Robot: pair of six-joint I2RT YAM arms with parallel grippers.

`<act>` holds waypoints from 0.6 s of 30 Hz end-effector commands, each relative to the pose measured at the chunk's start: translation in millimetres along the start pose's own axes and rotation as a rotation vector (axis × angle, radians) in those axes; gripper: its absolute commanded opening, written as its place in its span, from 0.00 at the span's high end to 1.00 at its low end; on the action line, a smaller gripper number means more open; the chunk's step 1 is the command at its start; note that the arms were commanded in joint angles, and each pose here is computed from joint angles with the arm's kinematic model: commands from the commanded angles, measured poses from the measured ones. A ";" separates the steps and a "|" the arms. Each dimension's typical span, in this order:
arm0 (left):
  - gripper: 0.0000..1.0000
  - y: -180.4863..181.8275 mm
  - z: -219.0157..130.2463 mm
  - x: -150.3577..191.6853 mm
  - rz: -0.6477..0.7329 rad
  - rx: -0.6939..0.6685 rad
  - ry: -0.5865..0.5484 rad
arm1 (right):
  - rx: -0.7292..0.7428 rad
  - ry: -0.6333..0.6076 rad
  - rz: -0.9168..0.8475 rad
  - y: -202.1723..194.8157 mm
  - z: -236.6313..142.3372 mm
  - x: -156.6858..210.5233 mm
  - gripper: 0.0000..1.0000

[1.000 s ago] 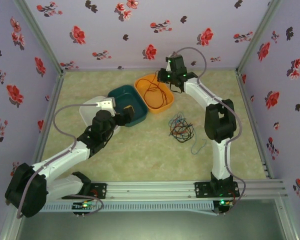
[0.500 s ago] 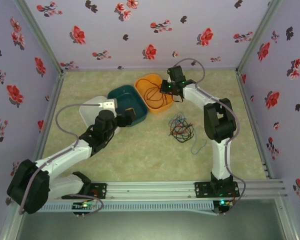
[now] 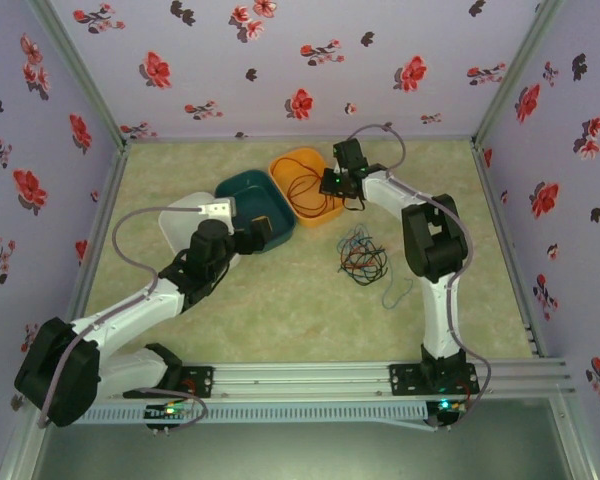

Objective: Untangle the cables

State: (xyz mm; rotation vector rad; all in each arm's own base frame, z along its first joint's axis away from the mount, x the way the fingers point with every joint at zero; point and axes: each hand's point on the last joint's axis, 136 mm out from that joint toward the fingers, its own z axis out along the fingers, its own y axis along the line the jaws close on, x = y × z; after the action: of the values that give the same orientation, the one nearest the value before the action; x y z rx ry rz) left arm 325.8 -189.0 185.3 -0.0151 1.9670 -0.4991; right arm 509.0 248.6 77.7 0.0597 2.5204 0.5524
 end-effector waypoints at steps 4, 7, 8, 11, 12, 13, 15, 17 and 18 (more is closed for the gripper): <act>0.00 -8.8 1.3 -12.2 -0.005 0.024 -0.009 | 0.048 0.006 -0.050 3.0 -7.9 0.6 0.86; 0.00 -9.0 -2.1 -15.2 0.006 0.022 -0.008 | 0.068 -0.007 -0.069 3.2 -22.6 -2.0 0.76; 0.00 -9.0 -4.1 -17.1 0.009 0.021 -0.011 | 0.071 -0.011 -0.074 3.9 -28.5 -2.7 0.72; 0.00 -10.6 -10.2 -23.3 0.011 0.027 -0.024 | 0.087 -0.032 -0.087 4.4 -49.0 -6.0 0.64; 0.00 -11.2 -12.5 -26.3 0.011 0.029 -0.030 | 0.093 -0.039 -0.086 3.7 -56.3 -6.4 0.61; 0.00 -11.1 -14.1 -27.7 0.011 0.028 -0.032 | 0.095 -0.047 -0.086 3.8 -62.9 -7.2 0.59; 0.00 -11.9 -16.5 -30.3 0.014 0.027 -0.030 | 0.099 -0.064 -0.089 4.2 -78.4 -7.6 0.53; 0.00 -12.0 -17.9 -31.5 0.019 0.023 -0.022 | 0.100 -0.081 -0.090 4.7 -91.8 -7.1 0.46; 0.00 -12.2 -18.4 -32.0 0.020 0.023 -0.021 | 0.101 -0.092 -0.089 4.5 -100.2 -7.6 0.44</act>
State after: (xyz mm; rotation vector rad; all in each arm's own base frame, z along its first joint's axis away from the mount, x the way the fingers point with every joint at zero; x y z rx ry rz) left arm 321.4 -188.8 209.7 -0.0072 1.9516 -0.5216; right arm 473.3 224.2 139.2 0.0089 2.4764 0.4200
